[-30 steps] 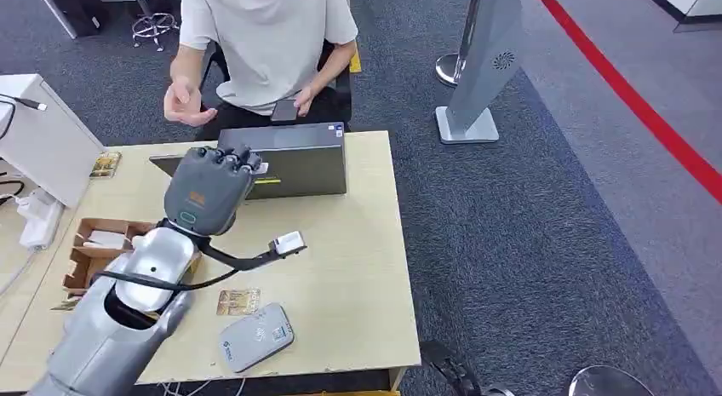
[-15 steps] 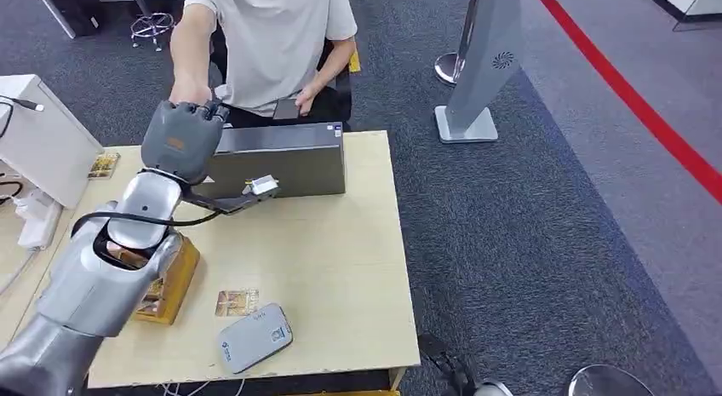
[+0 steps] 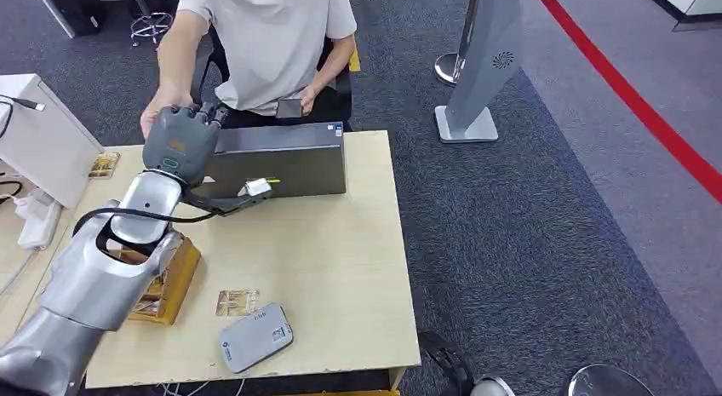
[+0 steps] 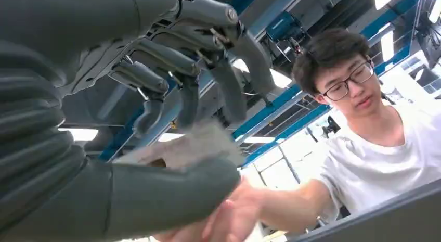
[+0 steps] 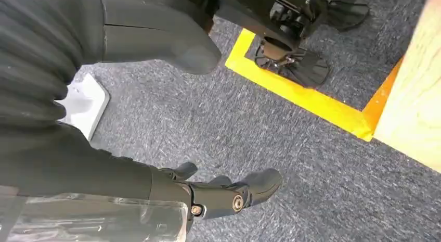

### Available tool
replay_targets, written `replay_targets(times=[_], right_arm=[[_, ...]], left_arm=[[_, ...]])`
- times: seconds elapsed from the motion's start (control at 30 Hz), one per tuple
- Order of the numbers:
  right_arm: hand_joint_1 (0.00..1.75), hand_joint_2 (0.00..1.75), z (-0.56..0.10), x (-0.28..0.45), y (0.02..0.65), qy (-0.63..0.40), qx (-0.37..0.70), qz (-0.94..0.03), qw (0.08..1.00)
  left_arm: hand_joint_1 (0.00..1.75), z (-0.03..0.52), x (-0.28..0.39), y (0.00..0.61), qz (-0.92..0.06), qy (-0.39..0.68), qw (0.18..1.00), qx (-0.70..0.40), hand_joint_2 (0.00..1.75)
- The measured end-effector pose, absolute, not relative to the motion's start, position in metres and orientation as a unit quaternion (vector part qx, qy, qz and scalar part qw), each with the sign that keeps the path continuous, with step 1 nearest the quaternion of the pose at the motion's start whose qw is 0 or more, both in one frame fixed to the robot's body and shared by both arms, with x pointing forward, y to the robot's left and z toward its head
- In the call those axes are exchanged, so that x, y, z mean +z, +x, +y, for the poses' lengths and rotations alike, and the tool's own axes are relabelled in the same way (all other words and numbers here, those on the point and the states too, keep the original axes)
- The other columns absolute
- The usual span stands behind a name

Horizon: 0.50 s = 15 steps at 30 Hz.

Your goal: Pass the card to the sensor for recognition and then transmit it.

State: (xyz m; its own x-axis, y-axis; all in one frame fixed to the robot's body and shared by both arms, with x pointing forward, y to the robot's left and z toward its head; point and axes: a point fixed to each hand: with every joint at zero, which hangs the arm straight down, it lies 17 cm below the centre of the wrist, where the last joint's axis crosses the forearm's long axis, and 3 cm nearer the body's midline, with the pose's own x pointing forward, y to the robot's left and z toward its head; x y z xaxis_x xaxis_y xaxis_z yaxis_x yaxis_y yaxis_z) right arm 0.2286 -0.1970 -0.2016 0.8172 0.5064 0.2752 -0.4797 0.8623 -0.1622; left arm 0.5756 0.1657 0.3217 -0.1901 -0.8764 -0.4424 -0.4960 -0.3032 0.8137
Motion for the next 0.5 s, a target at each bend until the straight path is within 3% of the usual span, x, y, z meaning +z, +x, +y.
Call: replay_targets(times=[0.5], right_arm=[[0.0, 1.75, -0.209, -0.205, 0.2, -0.043, 0.243, -0.142, 0.959]], left_arm=[[0.0, 0.167, 0.278, 0.528, -0.591, 0.573, 0.184, -0.537, 1.75]])
